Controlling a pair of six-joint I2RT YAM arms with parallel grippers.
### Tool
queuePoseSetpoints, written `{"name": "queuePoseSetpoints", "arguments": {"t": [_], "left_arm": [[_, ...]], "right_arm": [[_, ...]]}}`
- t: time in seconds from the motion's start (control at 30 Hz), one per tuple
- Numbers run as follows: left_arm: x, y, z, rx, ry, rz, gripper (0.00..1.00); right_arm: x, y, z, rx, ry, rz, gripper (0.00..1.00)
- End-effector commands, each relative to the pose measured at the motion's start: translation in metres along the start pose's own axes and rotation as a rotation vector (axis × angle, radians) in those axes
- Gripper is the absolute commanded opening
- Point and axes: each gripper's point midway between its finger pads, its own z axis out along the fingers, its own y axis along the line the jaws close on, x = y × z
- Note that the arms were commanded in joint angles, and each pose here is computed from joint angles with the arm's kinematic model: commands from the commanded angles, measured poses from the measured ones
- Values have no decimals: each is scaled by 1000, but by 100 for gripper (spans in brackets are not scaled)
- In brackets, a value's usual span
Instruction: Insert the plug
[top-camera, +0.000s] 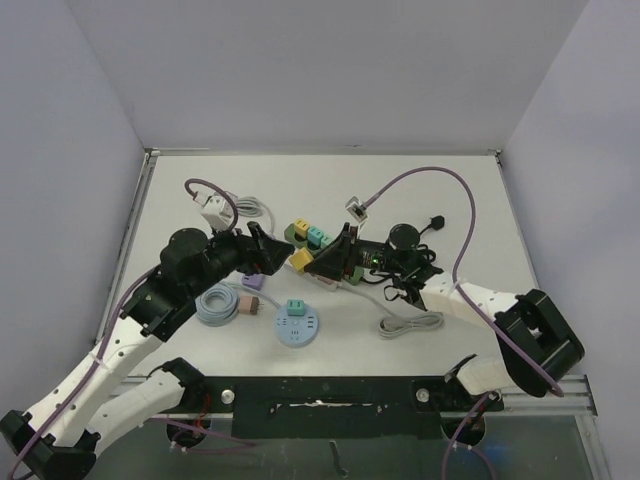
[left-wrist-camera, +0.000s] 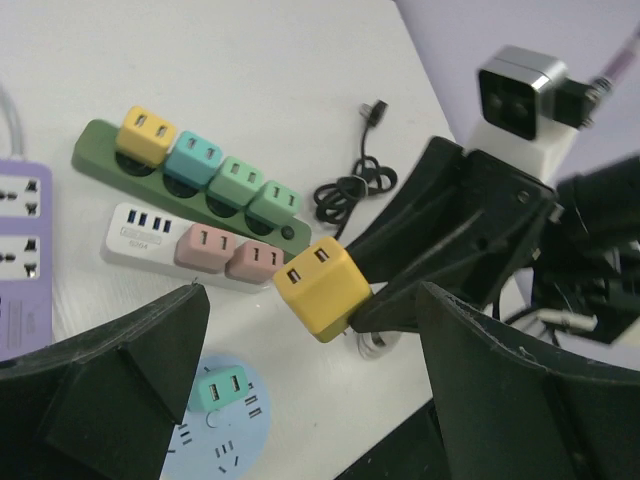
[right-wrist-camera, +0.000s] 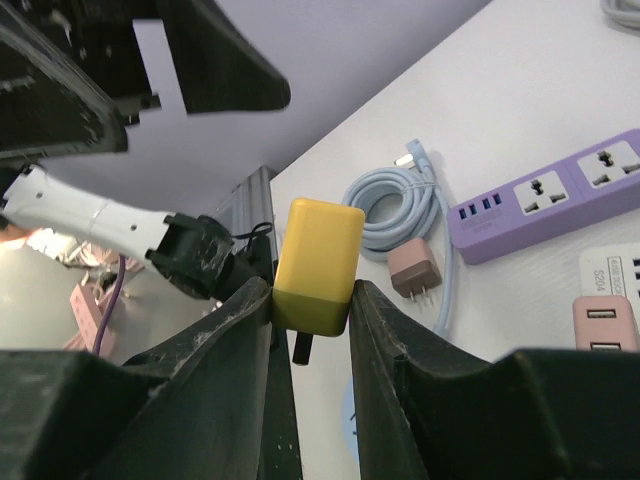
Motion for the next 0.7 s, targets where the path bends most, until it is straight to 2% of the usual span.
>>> {"name": "queuePoseSetpoints", "arguments": {"t": [0.0,0.07,0.3,0.43,0.53,0.67], "left_arm": [[-8,-55,-29,299,87,369,81],[9,-57,-33,358,178,439,79],[39,-76,-44,589,331,535,75],[48,-80,-44,650,381,541,73],[54,-83,-41,684,443,528,67],[63,-75,-32,652,513,510,60]], "right_arm": [[-8,57,-19,-231,31,-264,8],[-5,62,-25,-244,53,-295,8],[-2,72,-33,-267,75,-351,2],[3,78,-37,-305,94,-373,1],[9,83,-40,-345,119,-396,1],[13,89,-41,-376,144,-421,1]]}}
